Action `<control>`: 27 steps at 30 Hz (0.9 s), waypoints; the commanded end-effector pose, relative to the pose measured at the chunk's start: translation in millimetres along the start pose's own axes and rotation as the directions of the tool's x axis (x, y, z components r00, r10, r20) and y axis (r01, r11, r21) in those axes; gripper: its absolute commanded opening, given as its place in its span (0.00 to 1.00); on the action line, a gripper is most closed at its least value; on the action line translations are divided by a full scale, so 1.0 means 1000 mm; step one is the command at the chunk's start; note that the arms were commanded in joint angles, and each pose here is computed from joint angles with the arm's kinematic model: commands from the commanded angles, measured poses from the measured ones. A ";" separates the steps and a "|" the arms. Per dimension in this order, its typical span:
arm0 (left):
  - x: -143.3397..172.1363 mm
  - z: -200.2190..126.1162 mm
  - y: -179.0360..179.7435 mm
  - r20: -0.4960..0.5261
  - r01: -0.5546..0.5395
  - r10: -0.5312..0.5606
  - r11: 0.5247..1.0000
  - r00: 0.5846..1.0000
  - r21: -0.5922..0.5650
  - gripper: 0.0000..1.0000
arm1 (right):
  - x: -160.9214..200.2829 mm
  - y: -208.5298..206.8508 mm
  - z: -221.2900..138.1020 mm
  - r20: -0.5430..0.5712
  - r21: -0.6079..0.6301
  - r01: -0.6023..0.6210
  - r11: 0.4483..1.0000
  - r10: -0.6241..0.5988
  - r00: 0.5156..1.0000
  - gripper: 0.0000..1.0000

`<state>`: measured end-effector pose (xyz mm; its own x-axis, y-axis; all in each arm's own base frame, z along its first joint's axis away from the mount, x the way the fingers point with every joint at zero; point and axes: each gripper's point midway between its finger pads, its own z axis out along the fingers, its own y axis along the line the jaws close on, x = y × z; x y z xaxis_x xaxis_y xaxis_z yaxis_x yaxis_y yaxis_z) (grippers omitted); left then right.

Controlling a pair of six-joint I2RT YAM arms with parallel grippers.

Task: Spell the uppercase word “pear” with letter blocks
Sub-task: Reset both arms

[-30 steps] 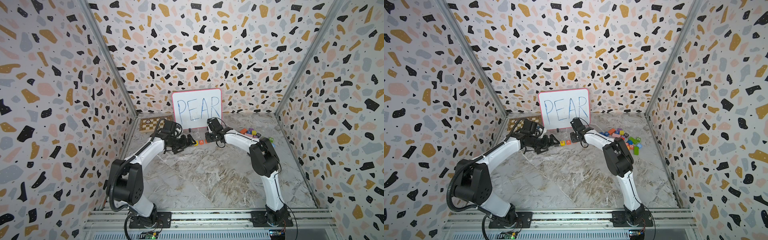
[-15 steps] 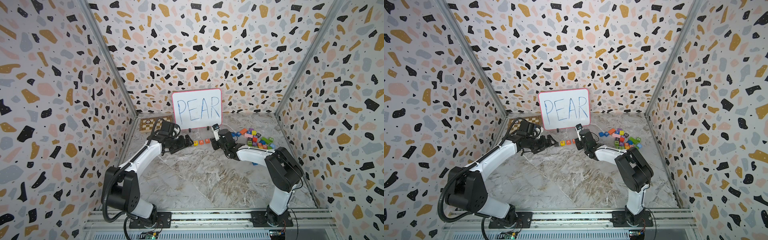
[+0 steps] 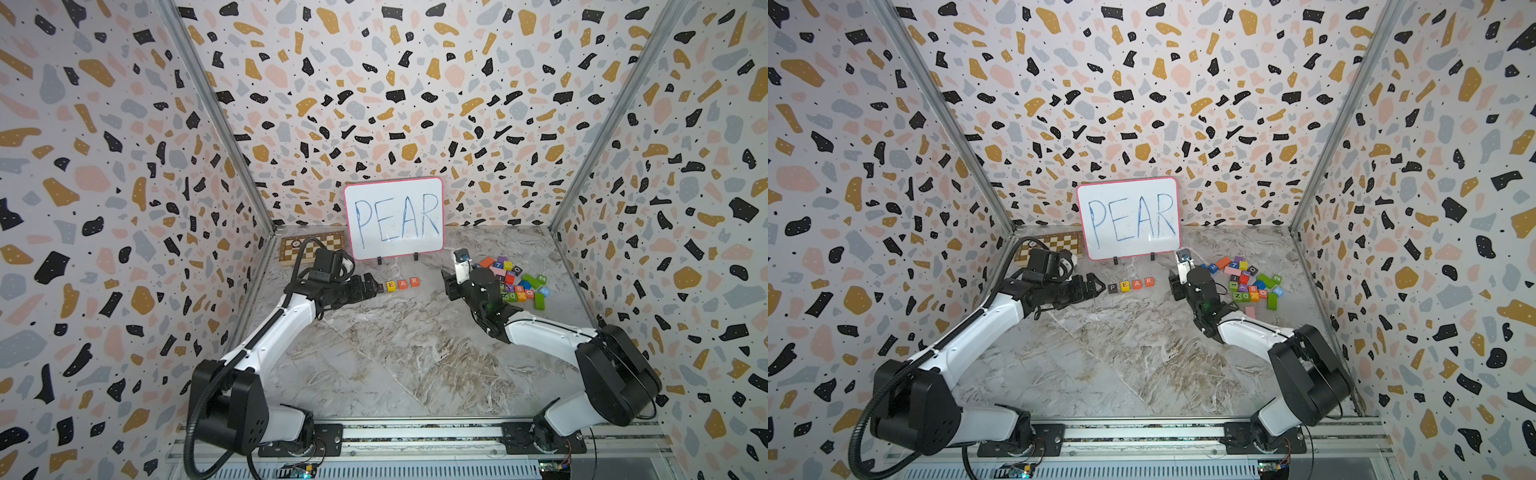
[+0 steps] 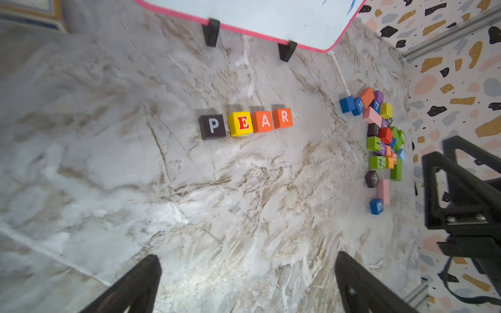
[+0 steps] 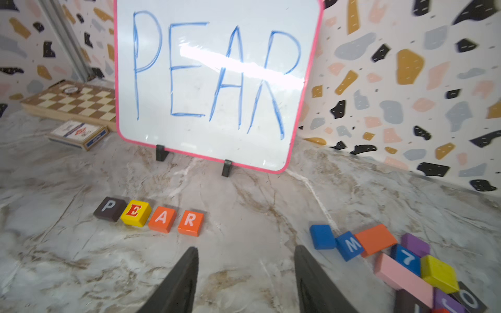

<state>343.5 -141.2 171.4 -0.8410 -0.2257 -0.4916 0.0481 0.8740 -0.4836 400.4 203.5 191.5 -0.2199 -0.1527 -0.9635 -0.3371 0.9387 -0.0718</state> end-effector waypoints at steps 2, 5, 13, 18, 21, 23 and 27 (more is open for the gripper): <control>-0.024 -0.009 0.025 0.159 -0.047 0.069 0.989 0.985 -0.138 0.99 | -0.013 -0.056 -0.025 0.091 0.126 -0.013 0.992 0.002 0.996 0.60; -0.037 -0.016 0.041 0.237 -0.046 0.102 0.971 0.966 -0.234 0.99 | 0.006 -0.094 -0.034 0.046 0.213 0.008 0.977 -0.019 0.999 0.60; -0.057 -0.016 0.081 0.255 -0.154 0.312 0.856 0.915 -0.494 0.99 | 0.058 -0.143 -0.053 -0.063 0.323 -0.001 0.946 0.022 0.998 0.57; -0.053 0.000 0.108 0.177 -0.213 0.388 0.770 0.905 -0.602 0.99 | 0.073 -0.143 -0.064 -0.017 0.320 0.043 0.946 -0.040 0.999 0.57; -0.052 0.009 0.123 0.182 -0.222 0.426 0.735 0.886 -0.641 0.98 | 0.083 -0.143 -0.064 -0.006 0.320 0.035 0.947 -0.035 0.999 0.57; -0.056 0.009 0.126 0.229 -0.220 0.470 0.720 0.852 -0.658 0.96 | 0.085 -0.138 -0.065 0.023 0.291 0.045 0.956 -0.054 0.998 0.56; -0.065 0.006 0.127 0.222 -0.237 0.489 0.710 0.844 -0.663 0.96 | 0.087 -0.135 -0.061 0.041 0.261 0.039 0.965 -0.052 0.998 0.56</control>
<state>383.2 -24.2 100.9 -0.6885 0.1127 -0.7164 -0.0809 0.9698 0.2303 364.1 39.6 110.8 -0.2676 -0.1957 -0.9434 -0.0780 0.9803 -0.1812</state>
